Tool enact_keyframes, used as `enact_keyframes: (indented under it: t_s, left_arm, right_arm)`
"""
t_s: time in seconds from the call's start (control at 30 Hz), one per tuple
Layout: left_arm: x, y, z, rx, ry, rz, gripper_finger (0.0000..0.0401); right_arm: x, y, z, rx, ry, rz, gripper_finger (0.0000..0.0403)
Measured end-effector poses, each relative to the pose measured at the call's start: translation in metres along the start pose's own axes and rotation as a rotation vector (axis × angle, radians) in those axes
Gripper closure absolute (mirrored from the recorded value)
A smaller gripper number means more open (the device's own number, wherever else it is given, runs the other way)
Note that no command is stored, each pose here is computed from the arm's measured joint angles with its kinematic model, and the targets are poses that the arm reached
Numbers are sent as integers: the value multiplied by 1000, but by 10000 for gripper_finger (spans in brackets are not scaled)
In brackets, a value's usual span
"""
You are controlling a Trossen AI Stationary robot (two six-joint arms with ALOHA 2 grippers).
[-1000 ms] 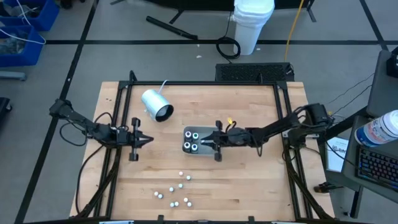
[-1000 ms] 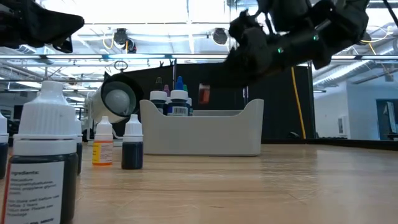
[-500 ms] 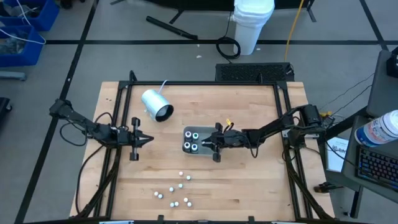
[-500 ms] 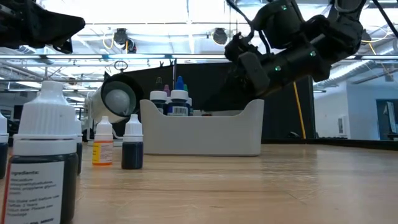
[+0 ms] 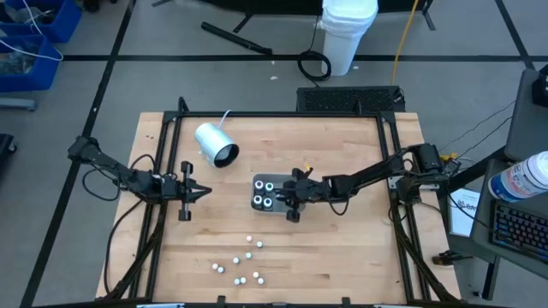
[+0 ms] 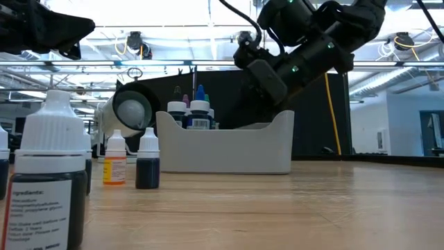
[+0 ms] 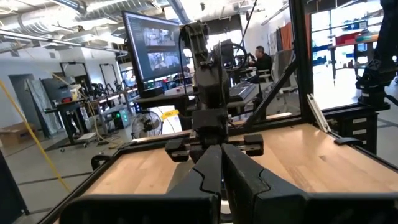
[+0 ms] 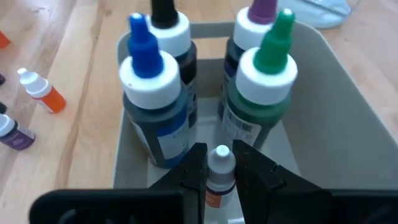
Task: Pick & Place food coloring
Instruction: Put the small orange food coloring bottle into the gray bin
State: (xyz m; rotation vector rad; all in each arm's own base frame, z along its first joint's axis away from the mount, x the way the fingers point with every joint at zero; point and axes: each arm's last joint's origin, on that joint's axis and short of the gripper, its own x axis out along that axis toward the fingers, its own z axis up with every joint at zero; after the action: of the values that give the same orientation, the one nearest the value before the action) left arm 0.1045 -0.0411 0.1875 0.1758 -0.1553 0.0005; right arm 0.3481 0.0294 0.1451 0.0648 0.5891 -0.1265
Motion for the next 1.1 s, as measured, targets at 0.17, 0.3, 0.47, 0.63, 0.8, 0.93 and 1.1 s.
enact_keyframes:
  t_s: [0.17,0.3,0.47,0.63,0.8,0.93,1.1]
  left_arm:
    - [0,0,0,1,0,0,380]
    - [0,0,0,-1,-3,1,380]
    - [0,0,0,-2,-5,2,380]
    - [0,0,0,-2,-5,2,380]
    - [0,0,0,-2,-5,2,380]
    - [0,0,0,-2,-5,2,380]
    - [0,0,1,-6,-13,4,380]
  right_arm:
    - [0,-1,-2,48,10,-8,352]
    - [0,-1,-2,88,3,-36,352]
    - [0,0,-2,113,-1,-52,352]
    - [-1,1,-4,159,8,-102,352]
    - [-4,11,-7,153,-20,-207,352]
    - [-7,21,-7,139,-60,-235,352]
    - [-12,34,-7,129,-114,-300,352]
